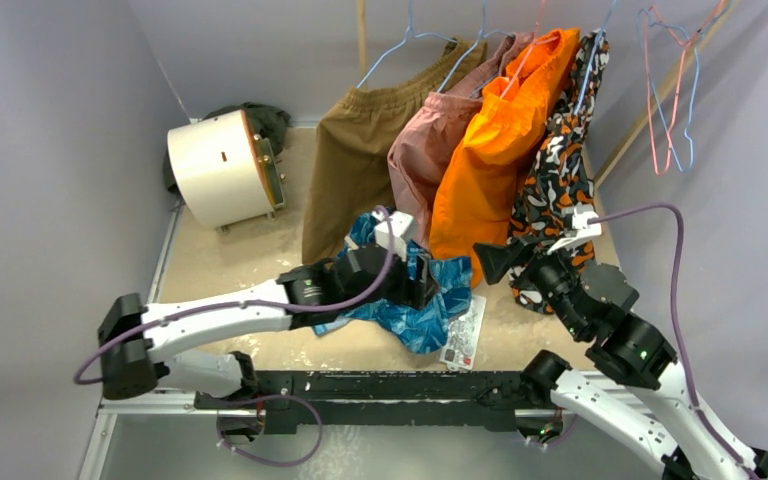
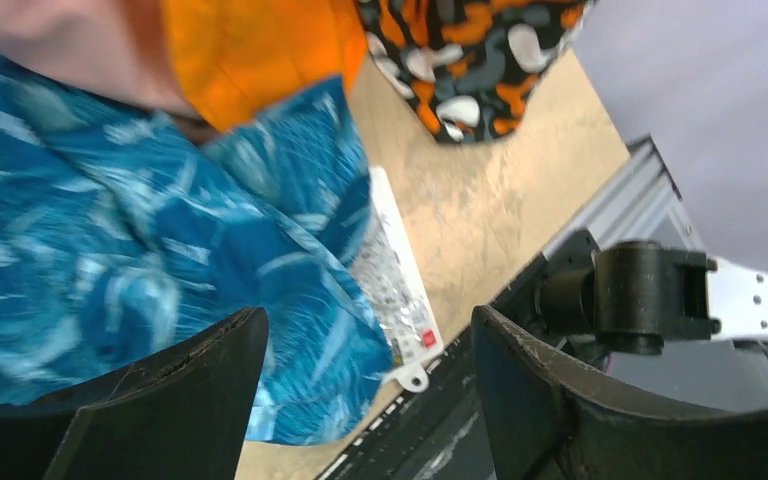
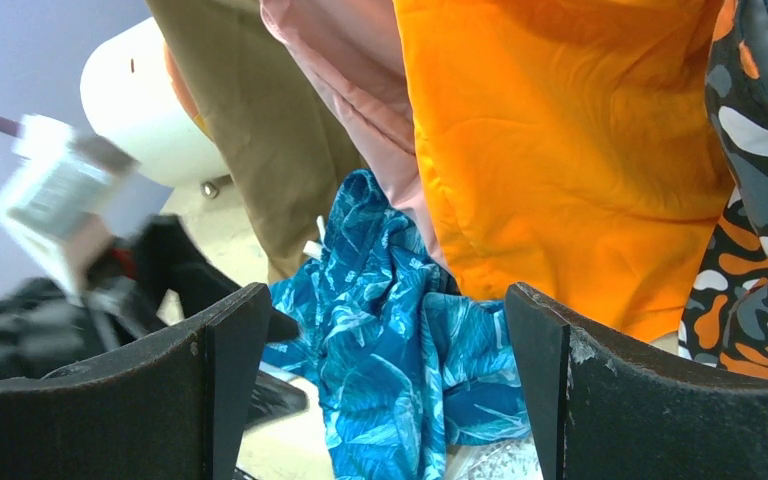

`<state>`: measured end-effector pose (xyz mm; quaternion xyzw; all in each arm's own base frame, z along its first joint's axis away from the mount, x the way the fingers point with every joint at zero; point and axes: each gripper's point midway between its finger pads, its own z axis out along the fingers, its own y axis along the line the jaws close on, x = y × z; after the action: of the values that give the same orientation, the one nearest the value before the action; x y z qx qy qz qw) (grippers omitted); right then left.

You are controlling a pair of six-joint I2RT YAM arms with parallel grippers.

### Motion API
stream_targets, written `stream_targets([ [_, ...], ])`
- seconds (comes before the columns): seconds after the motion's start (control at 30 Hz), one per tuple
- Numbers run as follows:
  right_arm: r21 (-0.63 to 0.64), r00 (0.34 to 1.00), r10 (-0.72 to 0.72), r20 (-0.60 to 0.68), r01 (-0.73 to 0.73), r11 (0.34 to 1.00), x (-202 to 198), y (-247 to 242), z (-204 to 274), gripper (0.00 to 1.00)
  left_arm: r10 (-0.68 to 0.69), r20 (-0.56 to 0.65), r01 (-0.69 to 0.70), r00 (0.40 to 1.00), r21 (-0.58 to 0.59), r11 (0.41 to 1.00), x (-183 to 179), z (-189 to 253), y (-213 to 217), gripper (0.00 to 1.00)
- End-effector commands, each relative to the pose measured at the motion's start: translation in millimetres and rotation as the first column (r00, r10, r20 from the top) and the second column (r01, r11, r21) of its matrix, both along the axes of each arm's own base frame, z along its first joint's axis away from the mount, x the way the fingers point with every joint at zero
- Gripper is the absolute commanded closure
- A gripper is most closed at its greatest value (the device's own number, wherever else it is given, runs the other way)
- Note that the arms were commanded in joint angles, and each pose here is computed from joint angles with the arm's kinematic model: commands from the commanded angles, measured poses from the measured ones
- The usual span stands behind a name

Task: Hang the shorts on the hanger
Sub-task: Adjust the shorts at the center of the board.

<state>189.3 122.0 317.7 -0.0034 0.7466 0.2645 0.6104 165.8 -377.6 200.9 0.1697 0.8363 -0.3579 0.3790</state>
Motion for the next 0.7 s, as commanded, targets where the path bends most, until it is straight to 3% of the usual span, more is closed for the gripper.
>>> stream_targets([
  [0.0, 0.009, 1.000, 0.007, 0.005, -0.007, 1.000, 7, 9, 2, 0.11, 0.165, 0.154, -0.180, 0.974, 0.090, 0.979, 29, 25, 57, 0.25],
  [0.27, -0.028, 0.982, 0.146, -0.119, -0.151, 0.988, 24, 63, -34, 0.13, 0.450, 0.103, -0.462, 0.887, 0.222, 0.859, 82, 2, 161, 0.24],
  [0.47, 0.018, 0.912, 0.272, -0.307, -0.281, 0.960, 24, 111, -106, 0.20, 0.544, 0.068, -0.545, 0.836, 0.217, 0.810, 85, -18, 183, 0.29],
  [0.67, -0.010, 0.913, 0.271, -0.306, -0.288, 0.958, 21, 143, -112, 0.21, 0.577, 0.057, -0.575, 0.815, 0.204, 0.792, 81, -26, 192, 0.31],
])
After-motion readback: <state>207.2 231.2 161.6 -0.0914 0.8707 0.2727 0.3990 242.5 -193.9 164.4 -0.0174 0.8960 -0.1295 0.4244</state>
